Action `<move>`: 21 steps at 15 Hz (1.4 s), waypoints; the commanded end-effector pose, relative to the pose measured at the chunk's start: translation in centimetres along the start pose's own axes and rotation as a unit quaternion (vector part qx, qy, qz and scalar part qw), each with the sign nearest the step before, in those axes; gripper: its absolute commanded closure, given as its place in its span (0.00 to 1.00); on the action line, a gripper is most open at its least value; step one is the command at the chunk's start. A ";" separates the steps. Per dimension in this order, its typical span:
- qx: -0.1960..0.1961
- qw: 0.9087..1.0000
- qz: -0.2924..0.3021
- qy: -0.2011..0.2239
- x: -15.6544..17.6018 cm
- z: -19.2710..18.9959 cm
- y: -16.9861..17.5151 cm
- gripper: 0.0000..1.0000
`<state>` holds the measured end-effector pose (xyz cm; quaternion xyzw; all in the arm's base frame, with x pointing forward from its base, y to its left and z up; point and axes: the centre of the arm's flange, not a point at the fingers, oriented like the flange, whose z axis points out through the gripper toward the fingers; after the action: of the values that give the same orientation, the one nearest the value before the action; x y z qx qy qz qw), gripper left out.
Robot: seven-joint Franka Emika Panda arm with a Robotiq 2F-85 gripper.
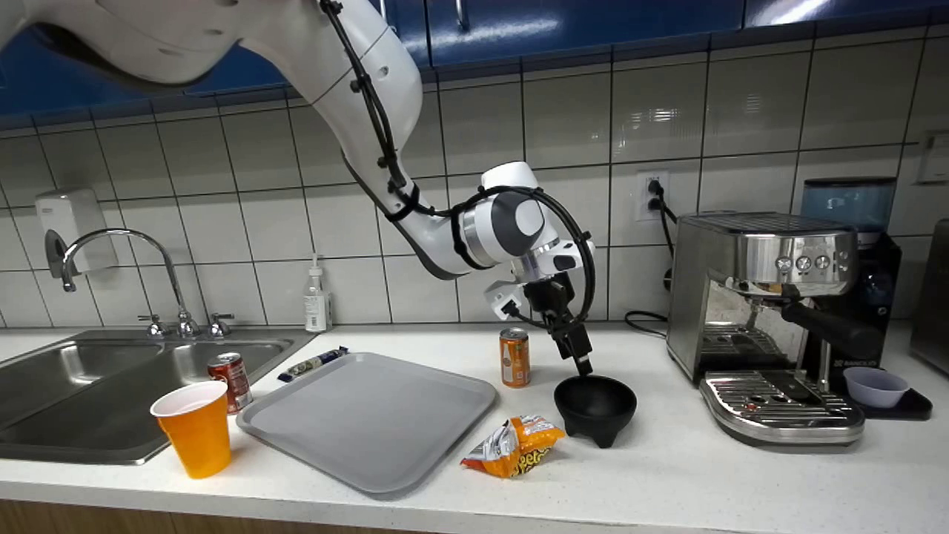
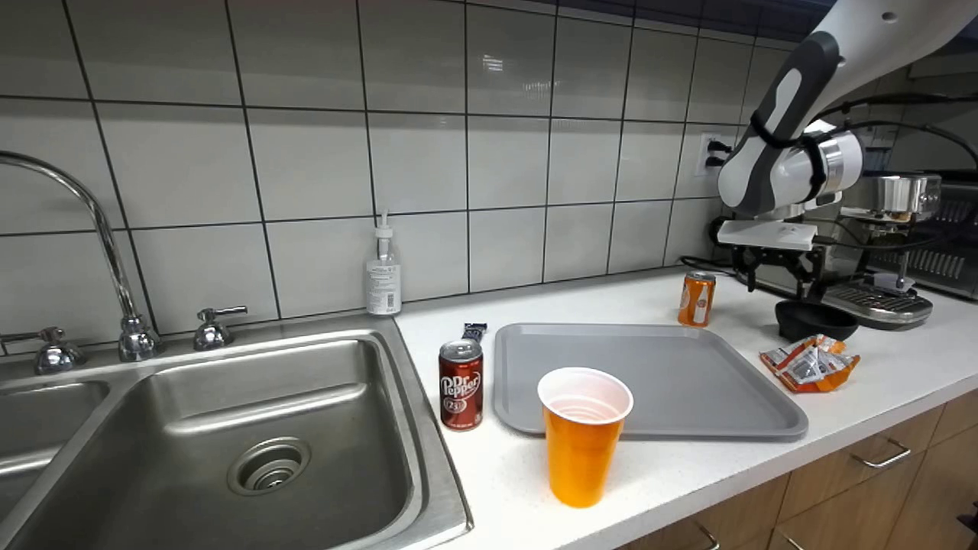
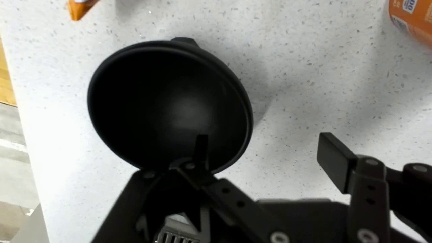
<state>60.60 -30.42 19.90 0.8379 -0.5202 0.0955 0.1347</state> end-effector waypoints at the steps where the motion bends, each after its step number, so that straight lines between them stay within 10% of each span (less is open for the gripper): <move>1: 0.009 1.000 -0.007 -0.001 0.2 -2.1 -0.4 0.00; 21: 0.053 0.996 -0.064 0.016 -3.8 -6.9 -6.2 0.00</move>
<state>64.48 -23.06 23.99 0.8647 -0.4717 0.1310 0.1123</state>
